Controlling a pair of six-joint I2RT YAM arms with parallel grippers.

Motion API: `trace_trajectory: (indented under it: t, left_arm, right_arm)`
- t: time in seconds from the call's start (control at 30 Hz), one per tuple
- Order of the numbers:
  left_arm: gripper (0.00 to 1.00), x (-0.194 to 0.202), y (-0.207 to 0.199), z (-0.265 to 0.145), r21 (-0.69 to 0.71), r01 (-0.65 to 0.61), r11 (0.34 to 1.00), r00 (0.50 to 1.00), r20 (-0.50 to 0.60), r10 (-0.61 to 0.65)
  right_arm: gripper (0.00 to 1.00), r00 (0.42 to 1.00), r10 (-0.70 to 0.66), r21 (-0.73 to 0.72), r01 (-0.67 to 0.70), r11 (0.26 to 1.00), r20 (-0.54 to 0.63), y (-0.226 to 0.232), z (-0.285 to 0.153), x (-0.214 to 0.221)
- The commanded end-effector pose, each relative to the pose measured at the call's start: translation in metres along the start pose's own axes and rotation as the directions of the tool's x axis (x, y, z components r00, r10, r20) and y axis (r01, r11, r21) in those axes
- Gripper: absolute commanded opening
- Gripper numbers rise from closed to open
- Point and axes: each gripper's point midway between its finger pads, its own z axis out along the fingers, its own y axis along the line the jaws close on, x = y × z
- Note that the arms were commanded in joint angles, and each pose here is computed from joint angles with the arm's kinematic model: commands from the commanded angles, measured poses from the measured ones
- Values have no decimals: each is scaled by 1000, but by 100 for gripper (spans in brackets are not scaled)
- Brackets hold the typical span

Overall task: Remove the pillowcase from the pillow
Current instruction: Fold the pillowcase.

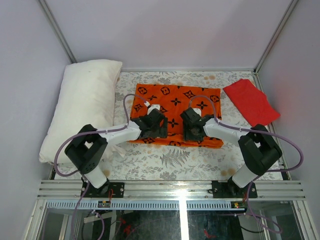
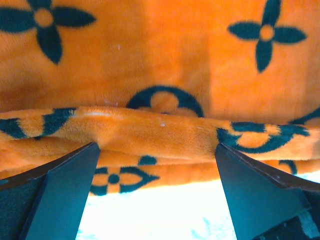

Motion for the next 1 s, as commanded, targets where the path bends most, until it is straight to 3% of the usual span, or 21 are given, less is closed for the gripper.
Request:
trace_trajectory:
  t: [0.0, 0.43, 0.67, 0.8, 0.97]
  left_arm:
    - [100, 13, -11, -12, 84, 41, 996, 999, -6, -41]
    - [100, 53, 0, -42, 95, 92, 991, 996, -10, -91]
    - [100, 49, -6, -71, 143, 95, 985, 994, 42, -101]
    - [100, 33, -12, -89, 193, 103, 976, 988, 95, -123]
    - [100, -3, -22, -98, 183, 55, 982, 978, 186, -89]
  right_arm:
    - [57, 1000, -29, -16, 29, 999, -7, 1, -15, 14]
    - [59, 998, -53, -102, 48, 994, -44, 13, -30, 55]
    - [61, 998, -59, -176, 53, 983, -33, 21, -45, 70]
    - [62, 998, -48, -189, 56, 980, 47, 23, -59, 52]
    - [65, 974, -16, -174, 56, 983, 225, 31, -84, -1]
